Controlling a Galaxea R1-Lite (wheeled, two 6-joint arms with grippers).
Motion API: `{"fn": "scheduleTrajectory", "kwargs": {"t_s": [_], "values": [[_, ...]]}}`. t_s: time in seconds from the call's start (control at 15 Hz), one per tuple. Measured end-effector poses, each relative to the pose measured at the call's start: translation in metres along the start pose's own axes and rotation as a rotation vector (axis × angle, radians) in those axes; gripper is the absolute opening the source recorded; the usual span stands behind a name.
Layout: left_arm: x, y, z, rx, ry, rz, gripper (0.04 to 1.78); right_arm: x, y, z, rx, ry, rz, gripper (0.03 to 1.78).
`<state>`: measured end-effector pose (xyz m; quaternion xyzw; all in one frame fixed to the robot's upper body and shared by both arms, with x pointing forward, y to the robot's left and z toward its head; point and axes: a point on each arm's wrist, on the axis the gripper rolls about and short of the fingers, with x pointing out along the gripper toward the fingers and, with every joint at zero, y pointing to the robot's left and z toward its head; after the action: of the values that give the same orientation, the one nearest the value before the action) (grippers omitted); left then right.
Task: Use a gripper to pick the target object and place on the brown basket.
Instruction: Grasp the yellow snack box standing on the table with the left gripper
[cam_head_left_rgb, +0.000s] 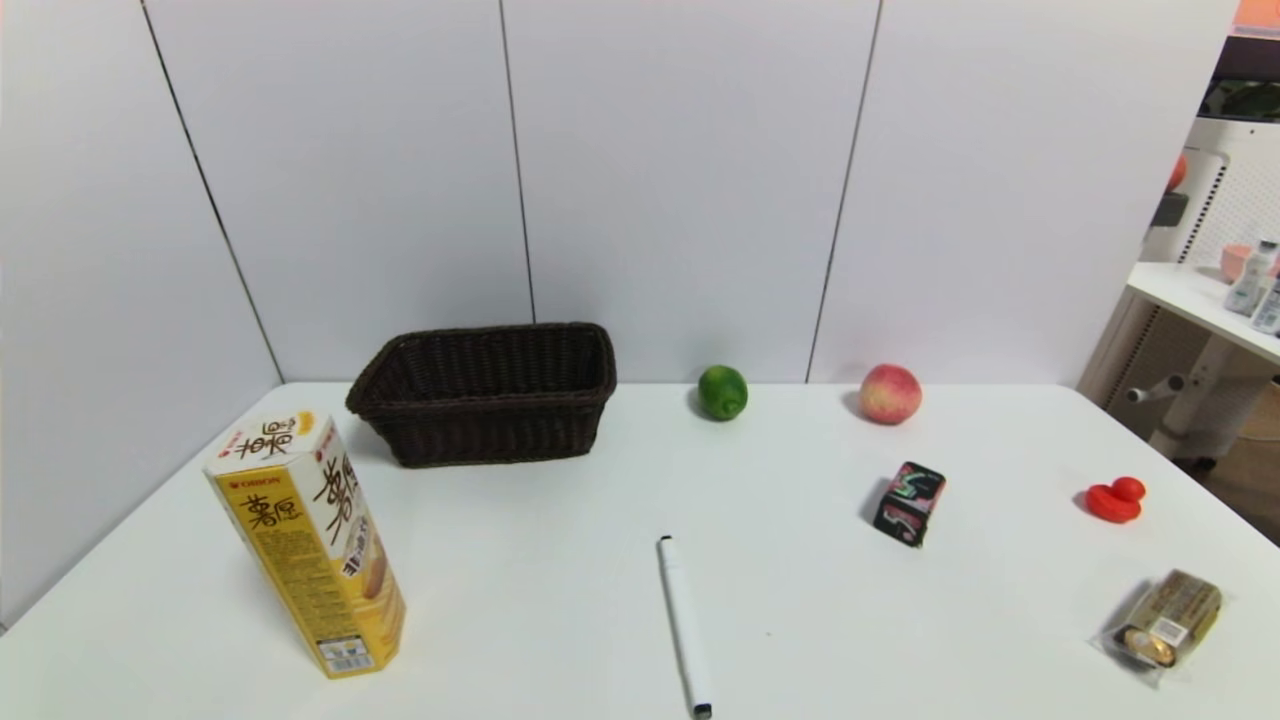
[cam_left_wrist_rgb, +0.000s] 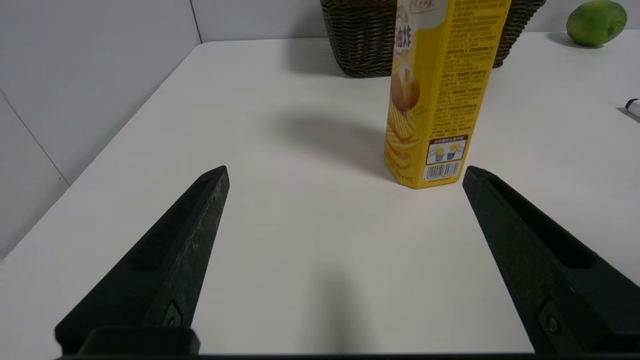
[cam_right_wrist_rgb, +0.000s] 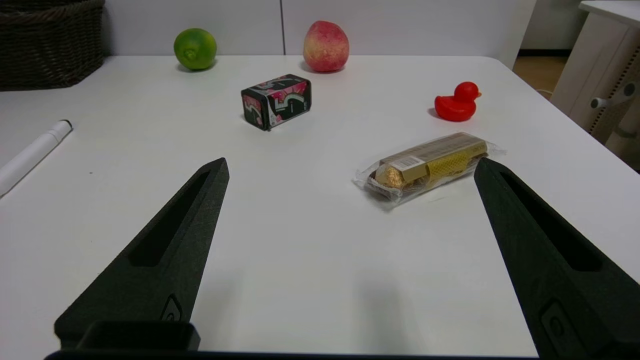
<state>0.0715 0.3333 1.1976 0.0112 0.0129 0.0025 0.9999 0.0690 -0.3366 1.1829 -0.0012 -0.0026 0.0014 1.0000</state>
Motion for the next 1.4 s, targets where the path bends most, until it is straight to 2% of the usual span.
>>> {"fn": "scheduleTrajectory", "kwargs": {"t_s": [0.2, 0.33, 0.53, 1.0, 1.07, 1.27, 1.4], "values": [[0.01, 0.001, 0.032, 0.069, 0.052, -0.011, 1.69, 0.0, 0.0, 0.0, 0.0, 0.0, 0.0, 1.69], [0.019, 0.0, 0.063, 0.108, 0.057, -0.07, 1.69, 0.0, 0.0, 0.0, 0.0, 0.0, 0.0, 1.69], [0.037, -0.001, 0.09, 0.12, 0.096, -0.149, 1.69, 0.0, 0.0, 0.0, 0.0, 0.0, 0.0, 1.69], [0.07, 0.002, 0.112, 0.163, 0.237, -0.134, 1.69, 0.0, 0.0, 0.0, 0.0, 0.0, 0.0, 1.69], [0.076, 0.002, 0.114, 0.168, 0.25, -0.15, 1.69, 0.0, 0.0, 0.0, 0.0, 0.0, 0.0, 1.69], [0.087, 0.0, 0.119, 0.143, 0.26, -0.315, 1.69, 0.0, 0.0, 0.0, 0.0, 0.0, 0.0, 1.69], [0.091, -0.001, 0.121, 0.134, 0.26, -0.36, 1.69, 0.0, 0.0, 0.0, 0.0, 0.0, 0.0, 1.69]]}}
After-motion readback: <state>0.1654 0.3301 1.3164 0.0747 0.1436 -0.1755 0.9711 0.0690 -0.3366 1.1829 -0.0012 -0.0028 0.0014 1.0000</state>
